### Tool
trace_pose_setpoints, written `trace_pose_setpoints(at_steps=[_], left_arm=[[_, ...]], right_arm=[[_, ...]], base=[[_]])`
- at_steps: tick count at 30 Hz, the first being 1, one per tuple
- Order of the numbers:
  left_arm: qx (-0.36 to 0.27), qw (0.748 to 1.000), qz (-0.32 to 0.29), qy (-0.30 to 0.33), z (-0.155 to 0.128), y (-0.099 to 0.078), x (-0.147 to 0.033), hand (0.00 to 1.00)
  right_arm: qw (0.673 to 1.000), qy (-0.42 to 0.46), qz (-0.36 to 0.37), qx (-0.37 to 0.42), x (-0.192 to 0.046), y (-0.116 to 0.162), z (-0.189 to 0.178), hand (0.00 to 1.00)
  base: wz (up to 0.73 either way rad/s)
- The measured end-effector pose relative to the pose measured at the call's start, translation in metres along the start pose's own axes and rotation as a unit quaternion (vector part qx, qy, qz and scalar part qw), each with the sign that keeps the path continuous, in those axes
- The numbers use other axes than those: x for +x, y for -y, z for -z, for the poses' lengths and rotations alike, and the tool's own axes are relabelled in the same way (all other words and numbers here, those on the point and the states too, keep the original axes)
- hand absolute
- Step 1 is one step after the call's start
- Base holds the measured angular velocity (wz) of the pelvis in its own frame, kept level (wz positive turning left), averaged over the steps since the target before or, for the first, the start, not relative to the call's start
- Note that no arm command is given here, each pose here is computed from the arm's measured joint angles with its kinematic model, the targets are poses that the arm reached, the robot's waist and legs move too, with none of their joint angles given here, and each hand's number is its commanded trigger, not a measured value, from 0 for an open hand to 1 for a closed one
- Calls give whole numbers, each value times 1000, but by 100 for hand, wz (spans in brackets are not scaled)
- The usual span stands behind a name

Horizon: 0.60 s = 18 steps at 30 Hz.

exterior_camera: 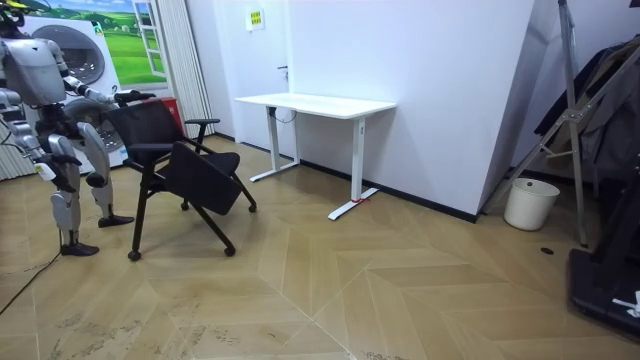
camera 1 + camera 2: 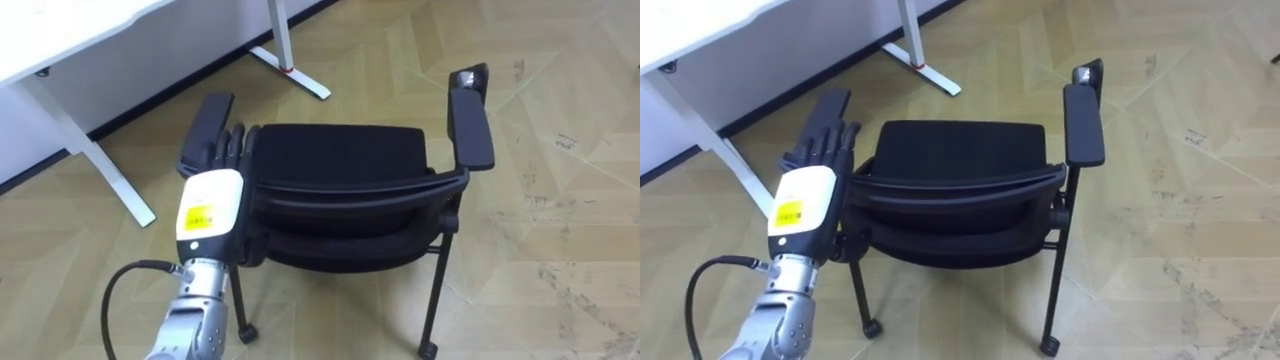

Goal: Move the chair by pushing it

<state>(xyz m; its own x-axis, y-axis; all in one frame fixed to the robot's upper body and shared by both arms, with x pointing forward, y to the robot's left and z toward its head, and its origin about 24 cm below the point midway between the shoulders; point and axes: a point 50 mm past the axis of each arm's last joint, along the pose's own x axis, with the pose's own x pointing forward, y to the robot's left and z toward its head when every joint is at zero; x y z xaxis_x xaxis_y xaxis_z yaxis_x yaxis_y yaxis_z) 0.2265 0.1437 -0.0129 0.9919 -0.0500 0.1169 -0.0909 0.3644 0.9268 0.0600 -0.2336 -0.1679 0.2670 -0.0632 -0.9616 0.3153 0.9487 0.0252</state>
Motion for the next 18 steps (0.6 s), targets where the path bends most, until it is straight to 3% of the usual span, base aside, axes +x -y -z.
trace_pose_setpoints(at_steps=[18], left_arm=[[51,998,46,-8,18,14,-5,0]], right_arm=[[1000,2,8,3,-1,6,-2,0]], base=[[-7]])
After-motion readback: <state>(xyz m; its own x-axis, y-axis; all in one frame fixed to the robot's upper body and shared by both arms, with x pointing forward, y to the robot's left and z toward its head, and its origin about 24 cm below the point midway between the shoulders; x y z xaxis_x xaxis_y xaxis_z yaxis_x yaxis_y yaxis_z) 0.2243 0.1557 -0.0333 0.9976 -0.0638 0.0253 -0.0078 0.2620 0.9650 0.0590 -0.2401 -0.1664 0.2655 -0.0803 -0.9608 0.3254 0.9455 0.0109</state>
